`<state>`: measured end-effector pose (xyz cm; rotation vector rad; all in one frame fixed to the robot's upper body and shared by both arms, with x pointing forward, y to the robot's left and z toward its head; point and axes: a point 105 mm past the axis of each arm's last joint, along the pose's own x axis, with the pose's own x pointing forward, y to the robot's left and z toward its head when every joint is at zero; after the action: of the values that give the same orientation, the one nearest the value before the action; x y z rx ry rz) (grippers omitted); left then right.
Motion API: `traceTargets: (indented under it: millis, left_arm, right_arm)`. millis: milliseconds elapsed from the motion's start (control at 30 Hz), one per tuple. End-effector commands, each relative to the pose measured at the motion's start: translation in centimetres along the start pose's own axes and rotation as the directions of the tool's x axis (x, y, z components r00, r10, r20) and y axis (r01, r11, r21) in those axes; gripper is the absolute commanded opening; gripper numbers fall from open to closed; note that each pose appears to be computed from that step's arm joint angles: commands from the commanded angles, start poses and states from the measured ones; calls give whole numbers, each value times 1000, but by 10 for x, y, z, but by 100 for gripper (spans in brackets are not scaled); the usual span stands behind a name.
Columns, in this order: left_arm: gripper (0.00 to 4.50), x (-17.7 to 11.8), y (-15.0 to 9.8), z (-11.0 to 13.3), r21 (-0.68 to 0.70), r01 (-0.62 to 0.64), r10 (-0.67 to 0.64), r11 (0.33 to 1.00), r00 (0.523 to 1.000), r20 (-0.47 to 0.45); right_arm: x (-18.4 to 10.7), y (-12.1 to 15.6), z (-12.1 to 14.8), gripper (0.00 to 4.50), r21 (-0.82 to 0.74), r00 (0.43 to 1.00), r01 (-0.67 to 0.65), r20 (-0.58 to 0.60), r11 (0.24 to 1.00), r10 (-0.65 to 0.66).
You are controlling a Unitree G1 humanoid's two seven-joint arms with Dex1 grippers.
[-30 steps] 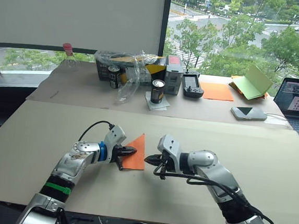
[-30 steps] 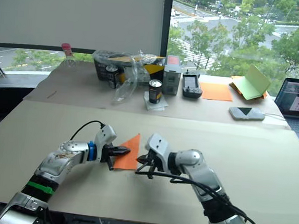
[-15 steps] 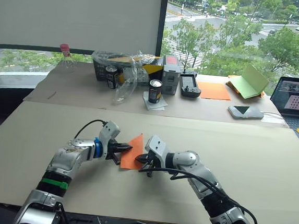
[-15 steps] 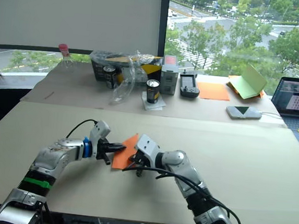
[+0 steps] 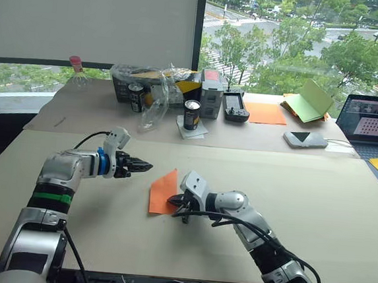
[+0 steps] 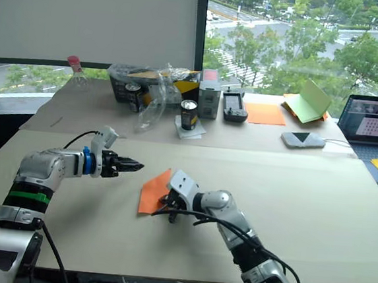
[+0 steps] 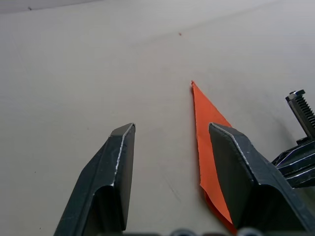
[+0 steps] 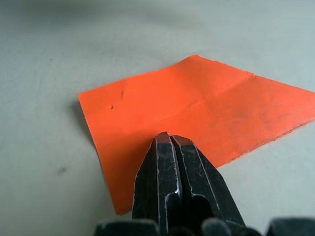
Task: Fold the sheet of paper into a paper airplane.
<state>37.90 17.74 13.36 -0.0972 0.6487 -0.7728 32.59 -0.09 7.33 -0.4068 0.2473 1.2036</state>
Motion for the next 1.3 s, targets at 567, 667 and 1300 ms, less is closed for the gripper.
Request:
traceTargets:
  millis: [567, 667, 1300]
  left_arm:
    - [286, 30, -24, 8, -150, 203, -234, 968, 944, -233]
    - [286, 33, -30, 15, -165, 235, -267, 958, 940, -212]
    - [2, 33, -31, 15, -196, 247, -286, 949, 935, -209]
  right_arm:
    - [2, 0, -10, 0, 13, 999, 38, -35, 999, -38]
    - [2, 0, -10, 0, 13, 998, 45, -34, 999, -45]
    - [-1, -4, -13, 0, 10, 997, 59, -48, 998, -59]
